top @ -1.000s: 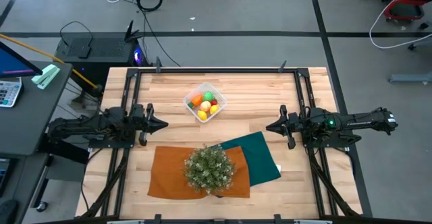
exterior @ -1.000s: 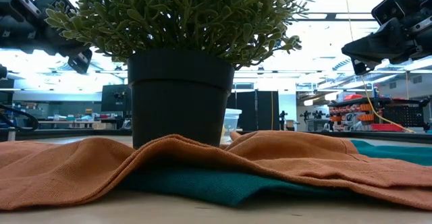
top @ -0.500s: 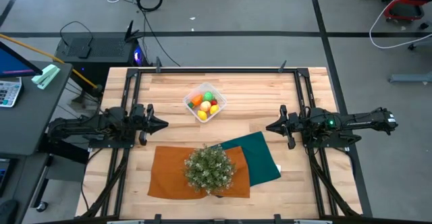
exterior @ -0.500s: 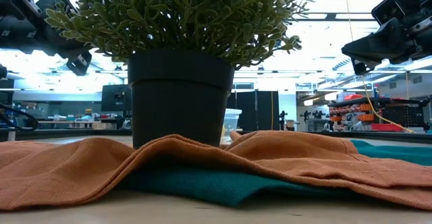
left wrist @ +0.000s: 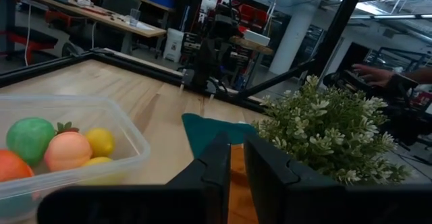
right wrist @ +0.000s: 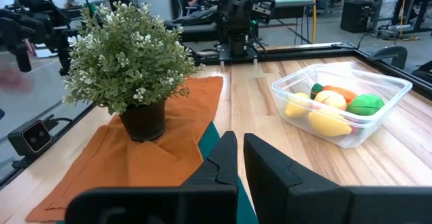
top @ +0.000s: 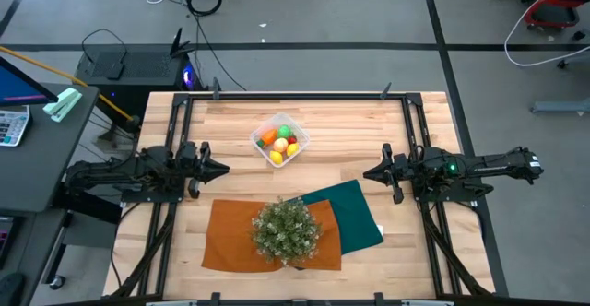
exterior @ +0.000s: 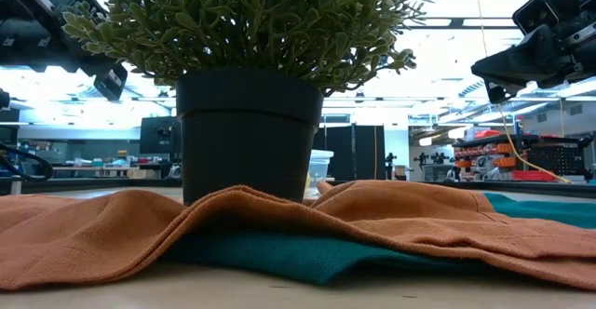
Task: Pick and placing Produce into tupperware
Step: Return to Home Position
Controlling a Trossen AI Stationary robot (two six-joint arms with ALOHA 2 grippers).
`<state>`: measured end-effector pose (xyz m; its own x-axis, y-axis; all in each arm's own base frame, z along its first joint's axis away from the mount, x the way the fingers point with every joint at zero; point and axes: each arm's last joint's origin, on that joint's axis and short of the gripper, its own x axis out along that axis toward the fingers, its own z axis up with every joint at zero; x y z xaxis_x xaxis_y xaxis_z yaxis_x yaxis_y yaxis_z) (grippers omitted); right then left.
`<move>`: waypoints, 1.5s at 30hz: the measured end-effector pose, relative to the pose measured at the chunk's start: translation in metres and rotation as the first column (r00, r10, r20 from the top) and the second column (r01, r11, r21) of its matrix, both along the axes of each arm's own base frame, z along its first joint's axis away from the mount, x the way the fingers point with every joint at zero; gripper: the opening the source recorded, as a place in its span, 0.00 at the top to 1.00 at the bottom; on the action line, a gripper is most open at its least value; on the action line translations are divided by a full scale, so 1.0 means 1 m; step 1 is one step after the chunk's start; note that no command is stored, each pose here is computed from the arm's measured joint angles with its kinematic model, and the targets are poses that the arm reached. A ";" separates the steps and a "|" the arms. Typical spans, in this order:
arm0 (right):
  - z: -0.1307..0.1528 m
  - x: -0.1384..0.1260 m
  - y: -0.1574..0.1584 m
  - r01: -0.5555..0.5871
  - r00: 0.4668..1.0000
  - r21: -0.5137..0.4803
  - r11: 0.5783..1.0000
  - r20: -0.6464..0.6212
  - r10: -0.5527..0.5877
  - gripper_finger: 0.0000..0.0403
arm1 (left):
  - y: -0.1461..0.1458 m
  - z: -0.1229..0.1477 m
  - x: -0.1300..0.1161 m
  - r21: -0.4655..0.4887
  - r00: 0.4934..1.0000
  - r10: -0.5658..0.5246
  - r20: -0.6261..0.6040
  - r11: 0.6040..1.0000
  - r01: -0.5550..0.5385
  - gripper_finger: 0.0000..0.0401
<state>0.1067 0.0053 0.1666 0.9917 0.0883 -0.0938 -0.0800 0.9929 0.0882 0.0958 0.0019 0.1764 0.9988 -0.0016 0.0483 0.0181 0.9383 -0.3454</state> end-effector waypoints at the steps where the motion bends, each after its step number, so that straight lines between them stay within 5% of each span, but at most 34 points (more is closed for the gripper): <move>1: 0.000 0.000 0.000 0.000 1.000 0.000 1.000 0.000 0.000 1.00 | 0.000 0.000 0.000 0.000 1.000 0.001 0.003 1.000 -0.001 0.88; 17: 0.013 -0.012 0.000 -0.007 0.987 0.006 1.000 0.161 0.006 1.00 | 0.000 0.002 0.000 0.000 1.000 0.004 0.012 1.000 -0.004 0.86; 45: 0.012 -0.011 0.000 -0.006 0.989 0.005 1.000 0.149 0.006 1.00 | 0.000 0.002 0.000 0.001 1.000 0.004 0.015 1.000 -0.004 0.88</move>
<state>0.0957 0.0055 0.1789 0.9940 0.0944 0.0558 -0.0987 0.9919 0.0805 0.0955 0.0020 0.1787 0.9980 0.0027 0.0631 0.0192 0.9386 -0.3445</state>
